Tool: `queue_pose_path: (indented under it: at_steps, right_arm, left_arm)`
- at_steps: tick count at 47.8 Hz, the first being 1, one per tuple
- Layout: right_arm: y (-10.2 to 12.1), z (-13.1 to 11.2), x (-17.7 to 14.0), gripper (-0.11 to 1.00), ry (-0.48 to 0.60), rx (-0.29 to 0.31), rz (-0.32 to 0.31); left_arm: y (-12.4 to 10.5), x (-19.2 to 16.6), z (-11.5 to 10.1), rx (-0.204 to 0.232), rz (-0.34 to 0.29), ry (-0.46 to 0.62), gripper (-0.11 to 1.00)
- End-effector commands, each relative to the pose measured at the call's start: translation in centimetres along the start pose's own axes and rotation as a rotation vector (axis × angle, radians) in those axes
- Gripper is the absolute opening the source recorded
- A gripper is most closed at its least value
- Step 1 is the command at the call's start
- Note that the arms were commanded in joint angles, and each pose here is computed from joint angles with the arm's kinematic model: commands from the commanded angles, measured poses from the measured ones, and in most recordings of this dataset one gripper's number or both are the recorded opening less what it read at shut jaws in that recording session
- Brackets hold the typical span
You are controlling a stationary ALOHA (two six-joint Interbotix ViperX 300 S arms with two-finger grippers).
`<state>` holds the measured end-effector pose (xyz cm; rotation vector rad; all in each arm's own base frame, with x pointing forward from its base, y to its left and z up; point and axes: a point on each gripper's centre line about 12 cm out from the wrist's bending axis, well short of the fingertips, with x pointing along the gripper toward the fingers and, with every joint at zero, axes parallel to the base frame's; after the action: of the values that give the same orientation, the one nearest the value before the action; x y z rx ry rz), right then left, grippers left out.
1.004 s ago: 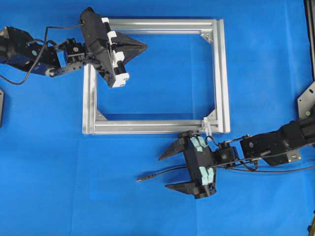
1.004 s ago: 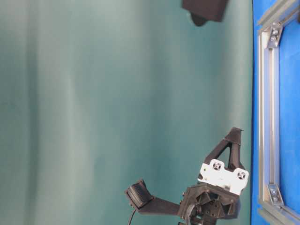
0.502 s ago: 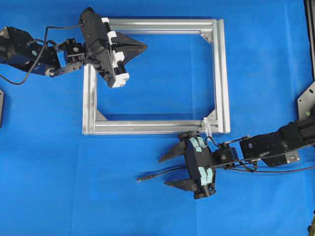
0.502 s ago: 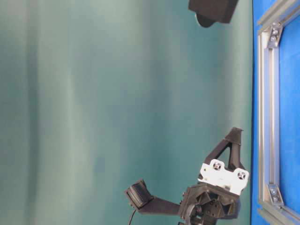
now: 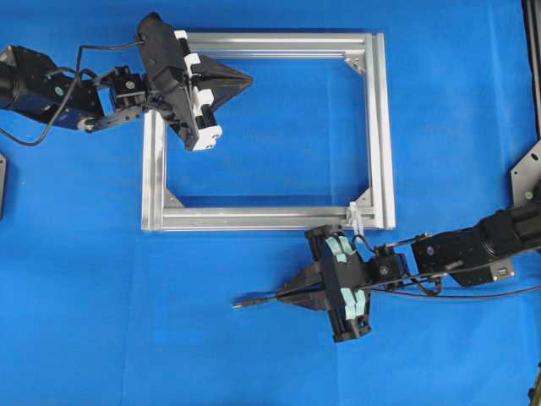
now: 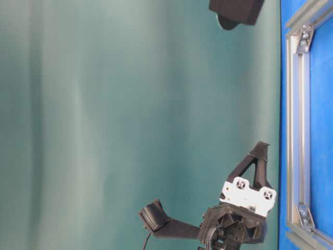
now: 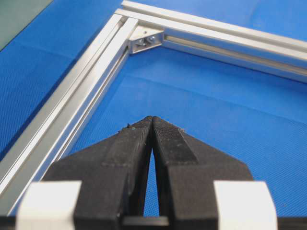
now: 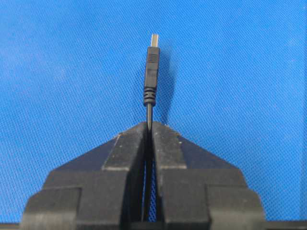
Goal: Insert the wire through the string loop located on the right side.
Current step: 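Close the right gripper on the cable just behind the USB plug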
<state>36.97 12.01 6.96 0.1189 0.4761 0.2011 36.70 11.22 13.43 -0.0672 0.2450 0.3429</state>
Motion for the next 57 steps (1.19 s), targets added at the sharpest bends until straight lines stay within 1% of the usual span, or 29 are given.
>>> queue_pose_path:
  at_steps: [1, 6, 11, 26, 30, 38, 57]
  right_arm:
    - [0.4, 1.1, 0.0, -0.04, -0.037, 0.002, 0.011]
    - [0.4, 1.2, 0.0, -0.04, -0.038, 0.003, 0.011]
    - [0.6, 1.9, -0.3, -0.04, -0.053, 0.005, 0.015]
    - [1.6, 6.6, -3.2, -0.04, -0.064, 0.011, 0.040]
    - [1.8, 7.3, -3.8, -0.04, -0.062, 0.007, 0.044]
    - [1.9, 7.7, -4.0, -0.04, -0.065, -0.006, 0.046]
    - [1.9, 7.7, -4.0, -0.04, -0.063, -0.006, 0.046]
  left_arm:
    - [0.0, -0.2, 1.4, 0.000, -0.002, -0.038, 0.00]
    - [0.0, -0.2, 1.4, 0.000, -0.002, -0.037, 0.00]
    - [0.0, -0.2, 1.4, 0.000, -0.002, -0.038, 0.00]
    - [0.0, -0.2, 1.5, -0.001, -0.002, -0.040, 0.00]
    - [0.0, -0.2, 1.5, -0.001, -0.002, -0.041, 0.00]
    - [0.0, -0.2, 1.4, 0.000, -0.002, -0.035, 0.00]
    - [0.0, -0.2, 1.4, -0.001, -0.002, -0.035, 0.00]
